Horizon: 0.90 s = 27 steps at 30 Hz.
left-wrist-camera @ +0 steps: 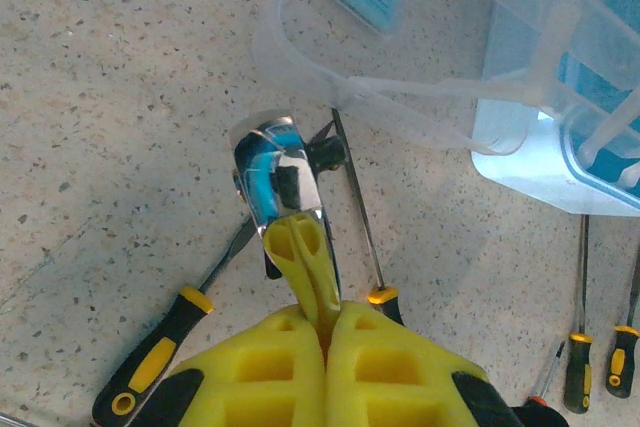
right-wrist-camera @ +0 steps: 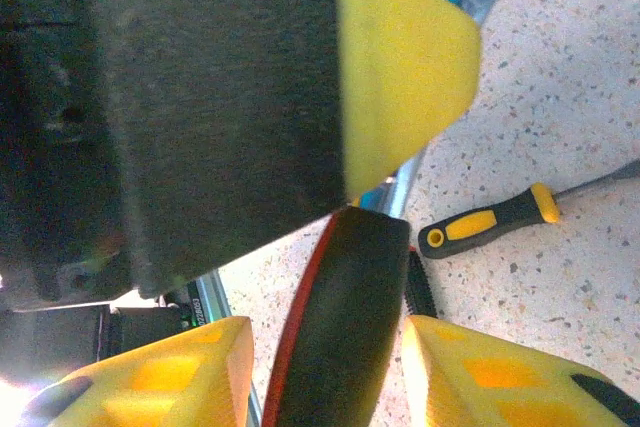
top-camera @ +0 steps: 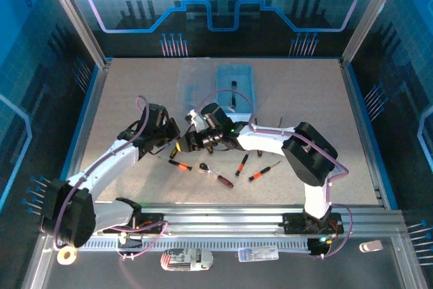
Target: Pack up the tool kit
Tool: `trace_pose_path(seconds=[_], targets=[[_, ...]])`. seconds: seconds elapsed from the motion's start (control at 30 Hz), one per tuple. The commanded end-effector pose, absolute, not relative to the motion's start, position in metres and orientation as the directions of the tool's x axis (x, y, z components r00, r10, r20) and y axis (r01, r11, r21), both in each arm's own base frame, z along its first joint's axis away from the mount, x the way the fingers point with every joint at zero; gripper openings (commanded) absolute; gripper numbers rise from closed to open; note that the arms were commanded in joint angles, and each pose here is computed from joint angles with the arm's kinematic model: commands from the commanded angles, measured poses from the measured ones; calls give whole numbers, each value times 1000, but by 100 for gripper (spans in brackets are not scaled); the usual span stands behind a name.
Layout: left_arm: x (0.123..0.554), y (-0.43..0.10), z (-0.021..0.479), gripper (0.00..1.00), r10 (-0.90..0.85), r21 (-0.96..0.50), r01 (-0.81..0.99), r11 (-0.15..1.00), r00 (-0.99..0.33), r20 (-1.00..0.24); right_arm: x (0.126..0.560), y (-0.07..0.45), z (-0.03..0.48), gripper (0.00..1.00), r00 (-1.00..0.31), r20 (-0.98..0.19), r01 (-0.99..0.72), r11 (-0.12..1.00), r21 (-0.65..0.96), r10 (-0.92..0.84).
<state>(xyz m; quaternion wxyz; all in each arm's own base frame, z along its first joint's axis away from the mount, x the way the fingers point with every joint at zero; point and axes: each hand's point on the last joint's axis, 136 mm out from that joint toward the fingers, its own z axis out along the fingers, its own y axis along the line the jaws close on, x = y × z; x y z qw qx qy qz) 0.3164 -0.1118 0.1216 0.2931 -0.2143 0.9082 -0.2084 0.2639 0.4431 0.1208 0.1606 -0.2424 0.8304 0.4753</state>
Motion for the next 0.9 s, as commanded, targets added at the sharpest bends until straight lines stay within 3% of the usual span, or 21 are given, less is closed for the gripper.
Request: trace_pose_path(seconds=[0.0,0.3,0.4,0.5,0.57,0.87], targets=[[320,-120,138,0,-516,-554,-215,804,-715,-472,276,441,129,40,-841,-507,-535,419,733,-187],[320,-125,133,0,-516,-569,-207,796,-723,-460,274,444,129,22,-861,-478,-508,362,781,-176],[321,-125,130,8,-512,-565,-206,799,-725,-460,273,444,129,19,-860,-482,-509,358,783,-170],[322,-123,132,34,-514,-557,-211,803,-717,-470,274,442,128,17,-857,-488,-512,369,776,-164],[324,-118,140,67,-518,-553,-215,805,-708,-479,275,441,128,17,-855,-491,-516,375,770,-168],[325,-72,189,99,-583,-556,-253,792,-586,-563,278,428,125,18,-845,-509,-524,441,728,-165]])
